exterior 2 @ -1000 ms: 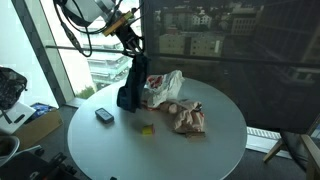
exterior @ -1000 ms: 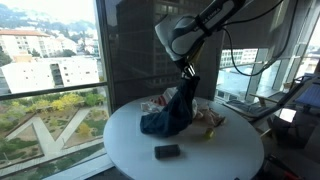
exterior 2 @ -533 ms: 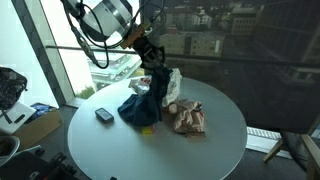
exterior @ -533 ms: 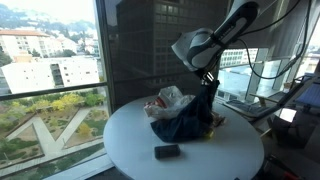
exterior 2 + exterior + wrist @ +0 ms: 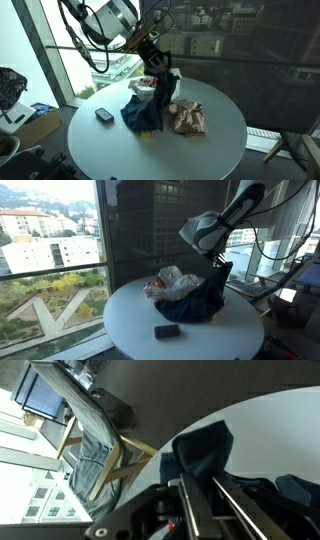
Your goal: Move the shirt to the right then pick it up
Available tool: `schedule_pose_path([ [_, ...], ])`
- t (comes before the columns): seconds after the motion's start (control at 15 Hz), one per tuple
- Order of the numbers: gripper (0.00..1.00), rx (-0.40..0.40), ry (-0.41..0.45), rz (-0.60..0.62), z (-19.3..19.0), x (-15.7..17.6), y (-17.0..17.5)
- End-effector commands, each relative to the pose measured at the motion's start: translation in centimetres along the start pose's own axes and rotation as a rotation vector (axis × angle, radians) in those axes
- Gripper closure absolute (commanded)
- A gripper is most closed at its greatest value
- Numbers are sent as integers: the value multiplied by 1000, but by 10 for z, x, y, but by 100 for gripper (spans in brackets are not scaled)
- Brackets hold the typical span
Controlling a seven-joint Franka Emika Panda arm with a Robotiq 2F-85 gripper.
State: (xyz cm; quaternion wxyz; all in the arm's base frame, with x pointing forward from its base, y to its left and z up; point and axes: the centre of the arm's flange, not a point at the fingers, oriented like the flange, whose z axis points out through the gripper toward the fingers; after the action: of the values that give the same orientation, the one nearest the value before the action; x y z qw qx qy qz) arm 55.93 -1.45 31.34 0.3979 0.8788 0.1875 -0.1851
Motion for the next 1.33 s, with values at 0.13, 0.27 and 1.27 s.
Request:
schedule_pose_path([
  [0.13,61,60,-44,39,7,-35,6],
  [0.27,47,73,-38,56,7,-37,6],
  [1.27,1,501,211,301,-80,-35,-63],
])
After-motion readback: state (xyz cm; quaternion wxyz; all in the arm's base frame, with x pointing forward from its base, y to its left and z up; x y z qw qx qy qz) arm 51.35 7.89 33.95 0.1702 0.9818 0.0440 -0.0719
